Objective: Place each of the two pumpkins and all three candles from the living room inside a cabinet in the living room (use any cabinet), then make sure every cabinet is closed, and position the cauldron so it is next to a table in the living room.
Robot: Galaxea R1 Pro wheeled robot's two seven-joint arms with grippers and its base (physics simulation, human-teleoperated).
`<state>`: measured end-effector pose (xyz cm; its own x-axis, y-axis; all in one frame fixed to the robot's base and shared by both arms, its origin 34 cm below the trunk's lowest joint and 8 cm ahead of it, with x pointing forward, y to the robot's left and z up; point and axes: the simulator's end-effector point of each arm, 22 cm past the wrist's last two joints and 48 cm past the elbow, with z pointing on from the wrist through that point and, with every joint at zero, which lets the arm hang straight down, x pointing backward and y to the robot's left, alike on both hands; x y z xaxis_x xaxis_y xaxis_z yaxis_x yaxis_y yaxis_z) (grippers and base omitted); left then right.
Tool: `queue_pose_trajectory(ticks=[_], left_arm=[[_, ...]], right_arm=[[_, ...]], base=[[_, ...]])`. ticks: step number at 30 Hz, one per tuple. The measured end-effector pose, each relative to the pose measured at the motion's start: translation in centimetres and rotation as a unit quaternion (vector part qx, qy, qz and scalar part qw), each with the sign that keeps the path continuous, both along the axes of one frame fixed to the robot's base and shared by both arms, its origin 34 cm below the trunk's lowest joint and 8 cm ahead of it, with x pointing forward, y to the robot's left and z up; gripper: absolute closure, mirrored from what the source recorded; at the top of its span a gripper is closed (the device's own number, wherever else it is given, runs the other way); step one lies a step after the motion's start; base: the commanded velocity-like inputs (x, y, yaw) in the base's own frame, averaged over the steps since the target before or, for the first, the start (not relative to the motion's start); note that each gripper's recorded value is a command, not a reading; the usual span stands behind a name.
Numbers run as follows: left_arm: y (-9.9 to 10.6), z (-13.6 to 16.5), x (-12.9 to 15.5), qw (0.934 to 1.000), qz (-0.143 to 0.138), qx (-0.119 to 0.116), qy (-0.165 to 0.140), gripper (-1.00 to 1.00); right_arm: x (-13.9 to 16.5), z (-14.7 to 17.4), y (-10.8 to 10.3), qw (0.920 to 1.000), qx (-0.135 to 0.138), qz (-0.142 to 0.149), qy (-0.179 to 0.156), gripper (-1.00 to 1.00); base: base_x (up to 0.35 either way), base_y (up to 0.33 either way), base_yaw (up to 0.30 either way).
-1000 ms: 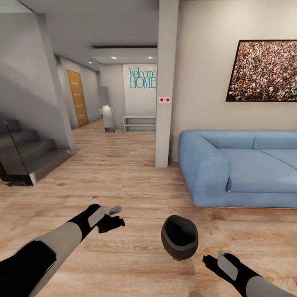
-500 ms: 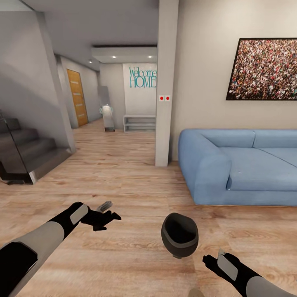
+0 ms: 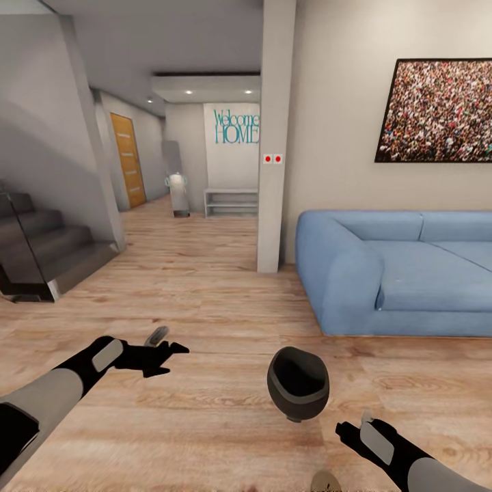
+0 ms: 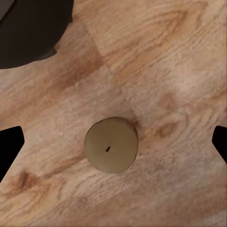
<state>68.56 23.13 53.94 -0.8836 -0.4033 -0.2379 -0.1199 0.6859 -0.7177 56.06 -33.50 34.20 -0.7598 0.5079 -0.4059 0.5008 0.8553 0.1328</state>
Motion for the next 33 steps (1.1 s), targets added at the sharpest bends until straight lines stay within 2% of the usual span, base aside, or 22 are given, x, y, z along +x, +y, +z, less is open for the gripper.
queue_pose_trajectory(ticks=[8, 15, 22, 26, 33], left_arm=[[-0.6, -1.5, -1.5, 0.9994, -0.012, -0.024, 0.022, -1.0], [-2.3, -0.4, -1.9, 0.9952, -0.034, -0.091, -0.007, -1.0], [-2.1, -1.7, -2.3, 0.9943, -0.036, -0.1, -0.011, -1.0], [-2.0, -2.6, -2.5, 0.9944, -0.035, -0.1, -0.01, -1.0], [-1.5, -4.3, -2.5, 0.9946, -0.03, -0.099, 0.004, -1.0]], right_arm=[[-0.1, -1.6, 0.0, 1.0, -0.001, 0.001, -0.008, -1.0], [-0.1, -3.0, -0.4, 0.9994, -0.024, 0.019, -0.019, -1.0], [-0.3, -4.4, -0.4, 0.9992, -0.025, 0.021, -0.023, -1.0], [-0.3, -5.2, 0.3, 0.9991, -0.012, 0.029, -0.03, -1.0], [-0.8, -6.7, 0.7, 0.9992, -0.004, 0.034, -0.018, -1.0]], base=[[0.0, 0.0, 0.0], [0.0, 0.0, 0.0], [0.0, 0.0, 0.0], [0.0, 0.0, 0.0], [0.0, 0.0, 0.0]])
